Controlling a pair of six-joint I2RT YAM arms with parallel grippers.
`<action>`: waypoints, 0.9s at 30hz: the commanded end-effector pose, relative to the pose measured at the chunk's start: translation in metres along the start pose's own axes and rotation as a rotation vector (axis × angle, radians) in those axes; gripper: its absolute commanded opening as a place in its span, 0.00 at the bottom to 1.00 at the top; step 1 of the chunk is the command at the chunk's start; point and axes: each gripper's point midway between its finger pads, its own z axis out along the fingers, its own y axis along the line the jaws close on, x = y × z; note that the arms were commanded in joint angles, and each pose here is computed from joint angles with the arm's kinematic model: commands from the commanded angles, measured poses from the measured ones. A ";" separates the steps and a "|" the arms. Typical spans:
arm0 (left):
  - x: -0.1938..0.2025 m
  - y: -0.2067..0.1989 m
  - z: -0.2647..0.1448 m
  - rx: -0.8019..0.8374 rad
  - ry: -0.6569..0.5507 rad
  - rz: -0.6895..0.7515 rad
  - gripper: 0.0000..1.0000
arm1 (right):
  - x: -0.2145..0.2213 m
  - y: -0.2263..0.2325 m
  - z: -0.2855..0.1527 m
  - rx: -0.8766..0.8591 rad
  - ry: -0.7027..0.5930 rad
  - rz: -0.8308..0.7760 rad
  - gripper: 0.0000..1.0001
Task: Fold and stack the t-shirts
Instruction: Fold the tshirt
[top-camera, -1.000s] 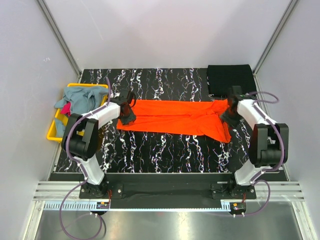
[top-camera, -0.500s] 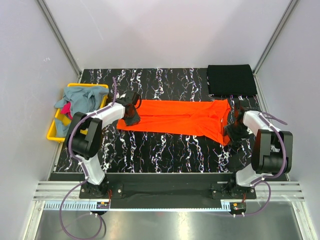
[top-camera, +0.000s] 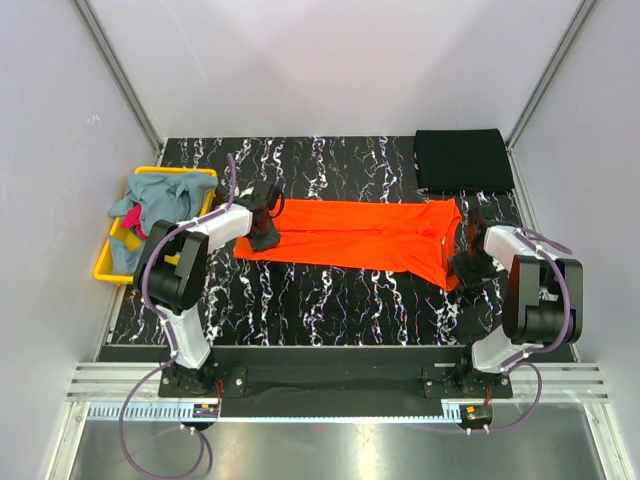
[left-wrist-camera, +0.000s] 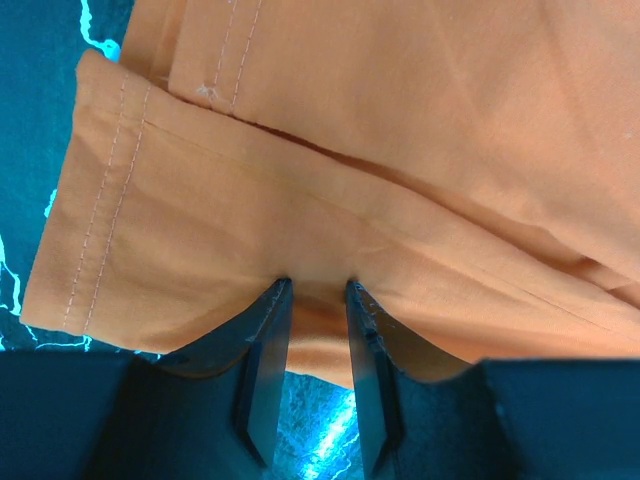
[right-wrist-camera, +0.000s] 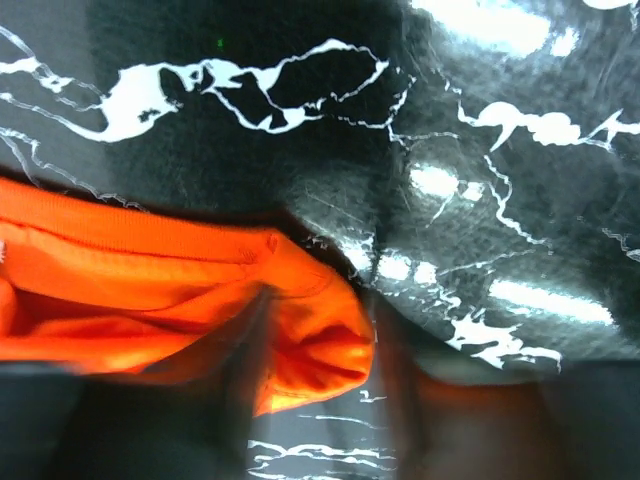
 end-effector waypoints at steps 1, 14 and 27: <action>-0.003 0.012 0.009 -0.061 -0.008 0.001 0.34 | -0.010 0.002 0.012 0.000 -0.052 0.007 0.40; 0.003 0.042 0.009 -0.192 -0.013 0.002 0.34 | -0.037 -0.020 0.021 0.057 -0.122 -0.080 0.00; -0.030 -0.067 -0.112 0.414 -0.111 0.180 0.42 | -0.061 0.040 -0.047 -0.256 -0.207 -0.298 0.38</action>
